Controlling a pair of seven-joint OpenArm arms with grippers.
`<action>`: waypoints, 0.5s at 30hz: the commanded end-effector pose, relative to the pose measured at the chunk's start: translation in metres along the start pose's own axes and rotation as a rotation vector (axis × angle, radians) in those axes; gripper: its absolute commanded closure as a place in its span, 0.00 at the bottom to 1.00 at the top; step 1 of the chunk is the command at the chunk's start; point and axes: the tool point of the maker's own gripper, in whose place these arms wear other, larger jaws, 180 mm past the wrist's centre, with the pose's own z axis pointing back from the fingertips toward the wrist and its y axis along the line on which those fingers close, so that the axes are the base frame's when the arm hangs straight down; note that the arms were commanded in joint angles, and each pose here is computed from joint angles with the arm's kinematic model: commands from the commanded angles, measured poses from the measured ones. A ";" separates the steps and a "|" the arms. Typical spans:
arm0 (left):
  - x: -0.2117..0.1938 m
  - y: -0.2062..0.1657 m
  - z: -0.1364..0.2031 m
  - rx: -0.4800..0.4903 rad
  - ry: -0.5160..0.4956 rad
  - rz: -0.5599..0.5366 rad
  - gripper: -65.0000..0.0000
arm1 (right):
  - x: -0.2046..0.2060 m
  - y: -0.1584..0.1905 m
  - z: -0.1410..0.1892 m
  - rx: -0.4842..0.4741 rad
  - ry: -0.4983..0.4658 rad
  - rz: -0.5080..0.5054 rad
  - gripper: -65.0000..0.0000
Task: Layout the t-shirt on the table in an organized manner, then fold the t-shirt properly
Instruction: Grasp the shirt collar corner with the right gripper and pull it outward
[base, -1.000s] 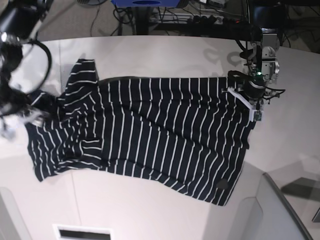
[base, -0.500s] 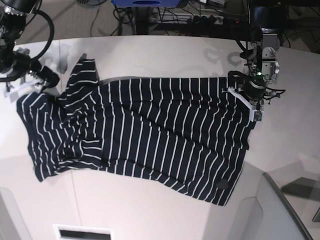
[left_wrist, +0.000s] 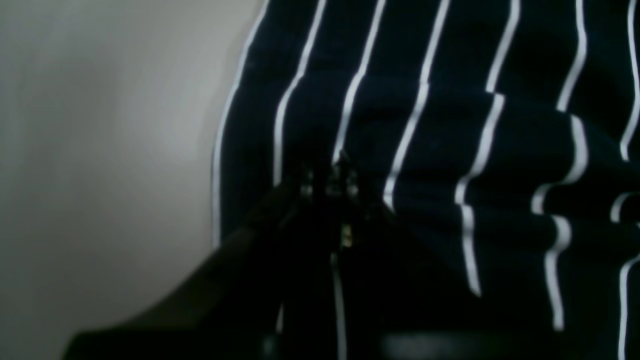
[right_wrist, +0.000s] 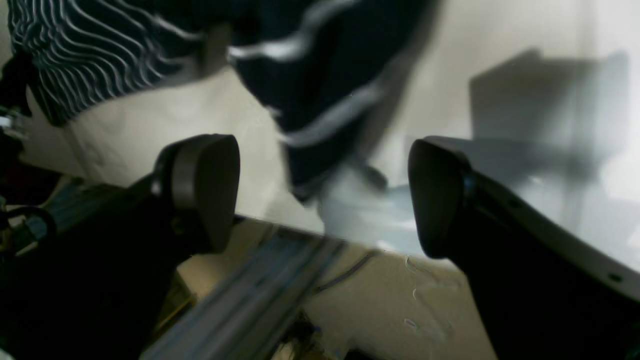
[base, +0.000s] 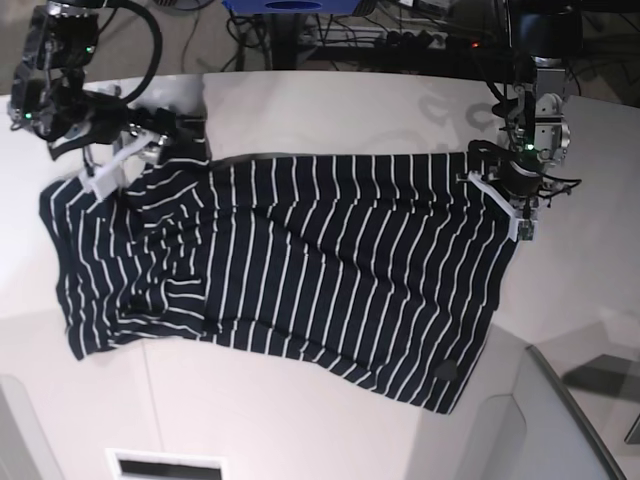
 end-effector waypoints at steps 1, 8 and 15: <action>-0.011 0.006 0.001 0.014 0.054 -0.014 1.00 | 0.013 0.008 0.001 0.015 -0.034 0.006 0.24; -0.015 0.006 0.003 0.013 0.060 -0.017 1.00 | -0.001 0.002 -0.012 -0.002 0.000 -0.081 0.77; -0.016 0.005 0.004 0.012 0.061 -0.018 1.00 | -0.020 -0.017 0.031 -0.073 0.036 -0.070 0.99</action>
